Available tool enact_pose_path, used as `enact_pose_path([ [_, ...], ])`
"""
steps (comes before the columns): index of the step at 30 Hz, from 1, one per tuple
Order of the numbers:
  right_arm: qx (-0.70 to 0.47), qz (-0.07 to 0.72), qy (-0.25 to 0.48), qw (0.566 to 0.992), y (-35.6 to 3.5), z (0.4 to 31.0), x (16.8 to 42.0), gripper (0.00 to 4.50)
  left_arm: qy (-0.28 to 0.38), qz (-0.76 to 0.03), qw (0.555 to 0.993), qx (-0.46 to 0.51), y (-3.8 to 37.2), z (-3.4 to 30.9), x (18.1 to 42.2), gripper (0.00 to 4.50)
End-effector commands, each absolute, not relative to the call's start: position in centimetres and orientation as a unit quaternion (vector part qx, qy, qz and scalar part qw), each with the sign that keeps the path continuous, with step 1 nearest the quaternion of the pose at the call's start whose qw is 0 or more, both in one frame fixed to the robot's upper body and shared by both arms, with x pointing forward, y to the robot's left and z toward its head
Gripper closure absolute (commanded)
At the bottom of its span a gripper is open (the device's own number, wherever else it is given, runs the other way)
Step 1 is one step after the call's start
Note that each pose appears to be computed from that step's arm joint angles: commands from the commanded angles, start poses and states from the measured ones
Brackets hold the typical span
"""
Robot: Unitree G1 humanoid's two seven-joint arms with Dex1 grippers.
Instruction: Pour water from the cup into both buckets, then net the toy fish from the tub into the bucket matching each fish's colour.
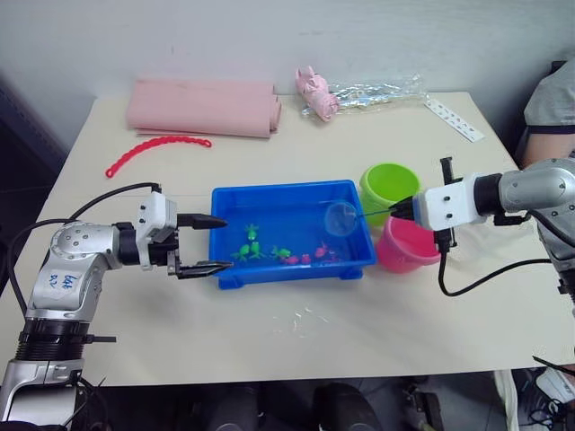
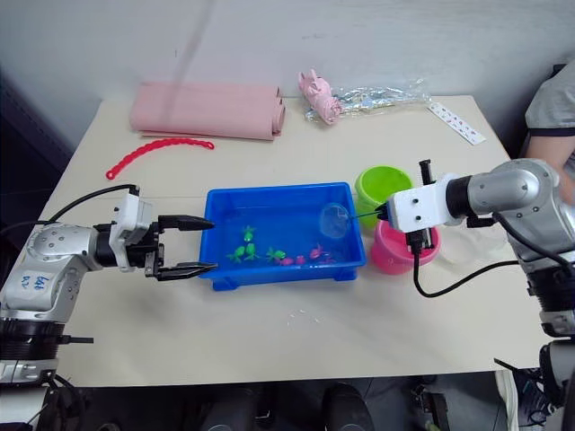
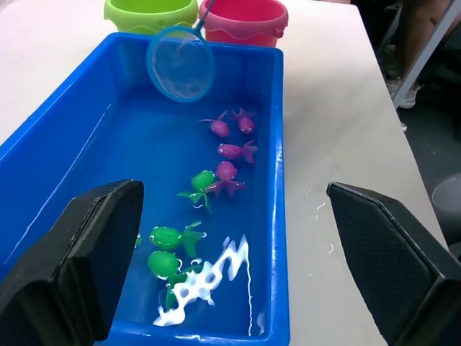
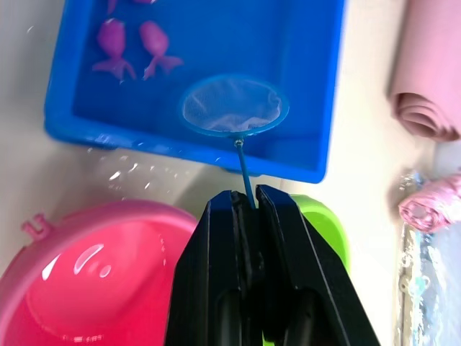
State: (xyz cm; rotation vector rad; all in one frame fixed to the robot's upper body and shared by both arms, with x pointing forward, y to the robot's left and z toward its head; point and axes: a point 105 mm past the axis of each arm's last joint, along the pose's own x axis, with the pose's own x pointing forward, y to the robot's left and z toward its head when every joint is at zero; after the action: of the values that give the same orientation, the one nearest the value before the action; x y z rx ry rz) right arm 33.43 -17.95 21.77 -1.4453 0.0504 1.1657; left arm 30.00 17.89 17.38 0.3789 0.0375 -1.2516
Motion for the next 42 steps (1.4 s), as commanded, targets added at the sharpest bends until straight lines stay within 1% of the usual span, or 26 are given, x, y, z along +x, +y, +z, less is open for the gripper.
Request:
enact_pose_path([
  [1,-0.645,0.509,0.036,0.569,-17.5,22.2,33.1,4.5,0.004,-0.584,0.79,0.187,17.4,17.8,29.9,0.04],
  [10,-0.663,0.506,0.079,0.547,-16.7,21.6,33.2,4.5,-0.001,-0.592,0.785,0.181,16.5,17.4,29.9,0.04],
  [14,-0.656,0.518,0.113,0.536,-16.7,20.8,32.7,4.5,-0.005,-0.594,0.785,0.179,16.3,17.5,30.1,0.04],
  [17,-0.646,0.524,0.135,0.538,-16.8,20.5,32.4,4.5,-0.007,-0.594,0.785,0.179,16.3,17.6,30.2,0.04],
  [25,-0.615,0.512,0.165,0.577,-16.9,20.7,33.5,4.5,-0.01,-0.592,0.786,0.178,16.3,17.6,30.1,0.04],
  [28,-0.602,0.51,0.174,0.589,-16.9,20.2,33.7,4.5,-0.01,-0.59,0.787,0.178,16.4,17.6,30.0,0.04],
  [31,-0.568,0.516,0.184,0.614,-16.6,19.6,33.8,4.5,-0.009,-0.588,0.789,0.178,16.5,17.6,30.0,0.04],
  [36,-0.542,0.52,0.199,0.63,-16.6,18.8,33.9,4.5,-0.008,-0.586,0.79,0.18,16.6,17.7,30.0,0.04],
  [38,-0.517,0.527,0.203,0.644,-16.3,18.6,33.8,4.5,-0.007,-0.586,0.79,0.181,16.7,17.7,30.0,0.04],
  [42,-0.488,0.536,0.209,0.657,-15.7,18.1,33.8,4.5,-0.007,-0.585,0.79,0.183,16.8,17.8,30.1,0.04],
])
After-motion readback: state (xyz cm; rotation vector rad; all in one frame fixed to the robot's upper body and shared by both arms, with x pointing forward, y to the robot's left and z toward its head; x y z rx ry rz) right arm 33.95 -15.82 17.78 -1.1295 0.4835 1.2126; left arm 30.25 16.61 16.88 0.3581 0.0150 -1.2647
